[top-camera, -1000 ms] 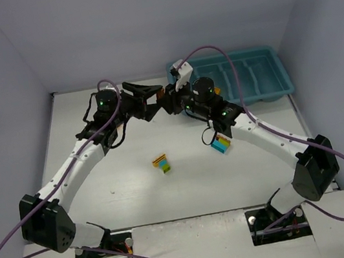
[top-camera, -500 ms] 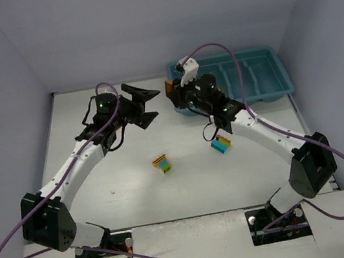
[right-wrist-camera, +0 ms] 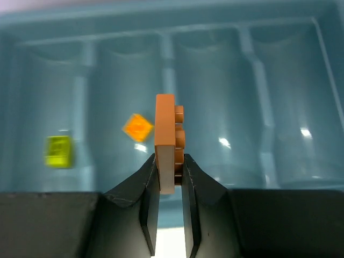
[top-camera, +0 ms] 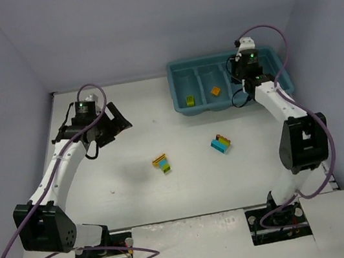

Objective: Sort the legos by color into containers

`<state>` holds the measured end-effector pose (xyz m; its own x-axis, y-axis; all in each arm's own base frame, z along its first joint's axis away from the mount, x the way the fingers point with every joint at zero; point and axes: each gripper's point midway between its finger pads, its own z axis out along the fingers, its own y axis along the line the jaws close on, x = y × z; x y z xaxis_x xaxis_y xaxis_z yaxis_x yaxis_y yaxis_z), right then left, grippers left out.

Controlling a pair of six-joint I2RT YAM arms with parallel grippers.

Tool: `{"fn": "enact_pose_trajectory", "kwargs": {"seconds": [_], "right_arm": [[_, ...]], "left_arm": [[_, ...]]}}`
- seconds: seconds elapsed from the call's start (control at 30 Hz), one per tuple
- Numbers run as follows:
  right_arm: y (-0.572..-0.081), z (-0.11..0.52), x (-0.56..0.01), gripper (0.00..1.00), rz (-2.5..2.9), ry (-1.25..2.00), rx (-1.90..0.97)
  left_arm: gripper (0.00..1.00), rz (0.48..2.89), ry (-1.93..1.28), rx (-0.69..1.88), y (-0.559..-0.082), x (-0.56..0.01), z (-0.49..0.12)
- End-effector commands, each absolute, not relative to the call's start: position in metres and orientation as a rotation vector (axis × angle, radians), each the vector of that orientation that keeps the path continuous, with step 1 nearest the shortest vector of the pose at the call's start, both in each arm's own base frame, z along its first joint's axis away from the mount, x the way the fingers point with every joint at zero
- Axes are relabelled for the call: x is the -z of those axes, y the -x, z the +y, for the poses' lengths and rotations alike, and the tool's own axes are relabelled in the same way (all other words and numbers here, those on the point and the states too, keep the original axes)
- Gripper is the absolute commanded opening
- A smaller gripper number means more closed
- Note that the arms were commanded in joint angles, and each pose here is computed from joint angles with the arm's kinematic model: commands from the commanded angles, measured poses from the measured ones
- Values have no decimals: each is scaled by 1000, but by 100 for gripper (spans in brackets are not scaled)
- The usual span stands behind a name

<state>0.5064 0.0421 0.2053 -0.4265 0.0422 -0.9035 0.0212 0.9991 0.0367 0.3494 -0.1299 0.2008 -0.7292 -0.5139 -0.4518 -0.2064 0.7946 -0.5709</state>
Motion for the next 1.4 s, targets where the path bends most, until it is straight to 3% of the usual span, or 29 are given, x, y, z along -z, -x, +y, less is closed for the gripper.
{"fn": "enact_pose_trajectory", "kwargs": {"seconds": [0.0, 0.23, 0.3, 0.4, 0.63, 0.97, 1.17, 1.37], "right_arm": [[-523, 15, -197, 0, 2045, -72, 57], [-547, -21, -154, 2, 2158, -113, 130], [-553, -15, -138, 8, 2185, -111, 94], [-562, -12, -128, 28, 2196, -127, 70], [-565, -18, -120, 46, 2206, -140, 109], [-535, 11, -219, 48, 2025, -117, 55], [-497, 76, -255, 49, 1938, -60, -121], [-457, 120, -254, 51, 1942, 38, -231]], "left_arm": [[82, 2407, 252, 501, -331, -207, -115], [82, 2472, 136, 446, -323, -181, -123], [82, 2480, 115, 446, -327, -174, -131], [82, 2513, 85, 421, -328, -164, -145], [82, 2586, 28, 384, -331, -144, -180], [83, 2742, 31, 215, -325, -115, -204], [83, 2808, -107, 194, -306, -94, -227], [83, 2802, -254, 161, -303, -86, -233]]}}
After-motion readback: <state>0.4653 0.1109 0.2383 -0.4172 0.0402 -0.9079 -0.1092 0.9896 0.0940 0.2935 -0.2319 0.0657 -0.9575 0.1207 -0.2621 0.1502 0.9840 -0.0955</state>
